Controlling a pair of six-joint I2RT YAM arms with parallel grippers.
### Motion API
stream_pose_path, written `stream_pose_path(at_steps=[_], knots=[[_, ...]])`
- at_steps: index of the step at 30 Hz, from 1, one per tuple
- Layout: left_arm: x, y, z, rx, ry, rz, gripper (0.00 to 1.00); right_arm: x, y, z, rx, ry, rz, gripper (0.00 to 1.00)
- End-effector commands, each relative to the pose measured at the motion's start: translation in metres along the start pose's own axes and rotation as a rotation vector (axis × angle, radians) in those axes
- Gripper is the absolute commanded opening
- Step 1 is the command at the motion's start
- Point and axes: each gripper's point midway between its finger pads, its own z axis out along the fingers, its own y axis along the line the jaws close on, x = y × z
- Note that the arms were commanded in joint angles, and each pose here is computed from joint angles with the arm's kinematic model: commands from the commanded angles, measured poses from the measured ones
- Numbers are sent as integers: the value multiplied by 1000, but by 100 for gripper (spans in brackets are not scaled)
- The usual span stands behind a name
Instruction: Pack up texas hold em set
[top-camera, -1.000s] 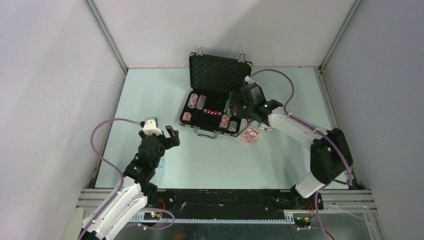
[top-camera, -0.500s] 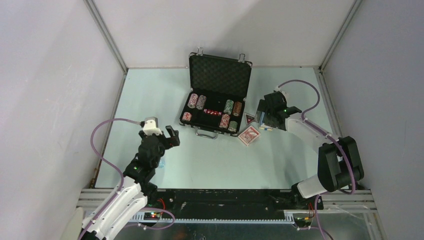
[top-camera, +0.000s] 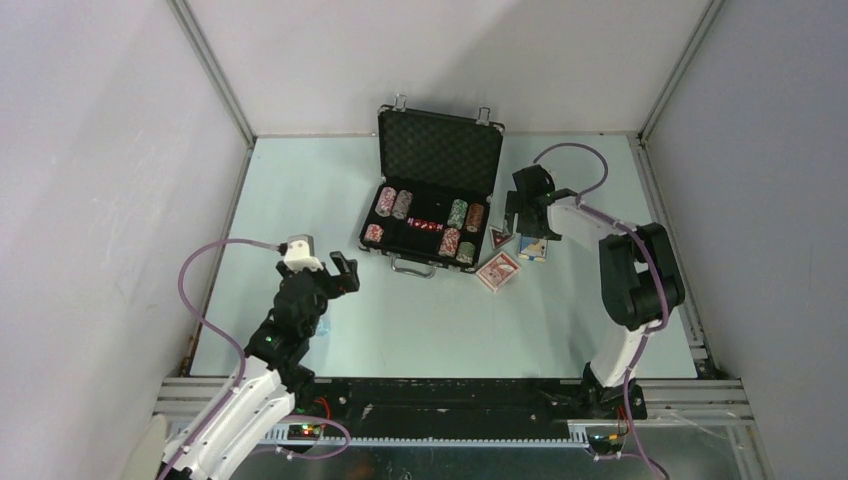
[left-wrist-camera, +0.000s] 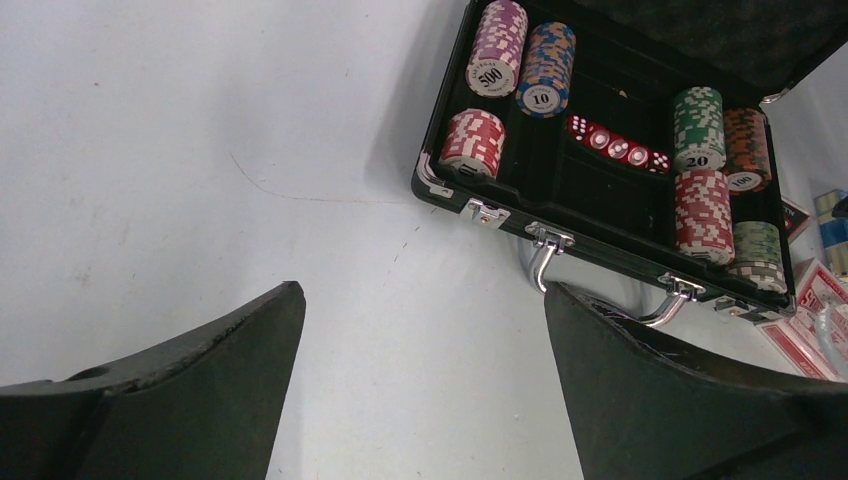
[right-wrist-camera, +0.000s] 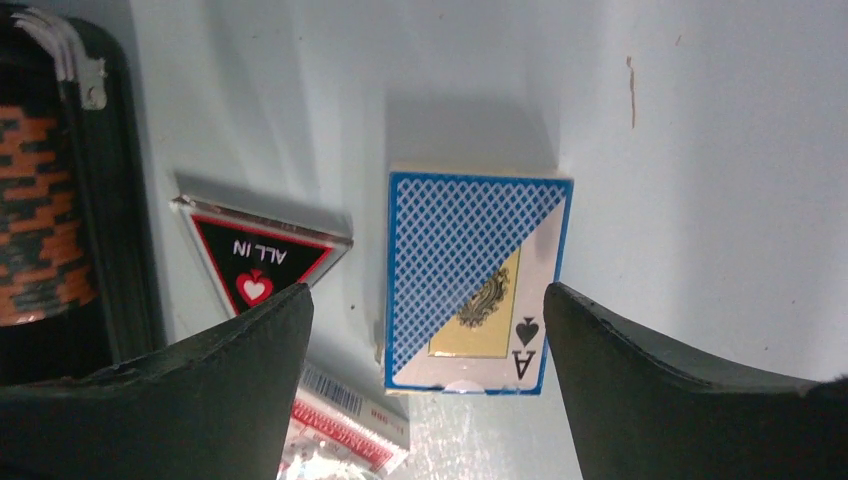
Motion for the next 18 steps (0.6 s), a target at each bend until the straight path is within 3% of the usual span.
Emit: stream_pose_path(at_steps=[1, 7, 18], knots=[[-4, -2, -1, 15, -29, -1, 97, -17, -13, 7, 72, -14, -8, 87], [-3, -1, -1, 12, -28, 0, 97, -8, -14, 23, 66, 30, 5, 82], [-4, -1, -1, 10, -26, -1, 97, -10, -11, 17, 44, 37, 19, 58]])
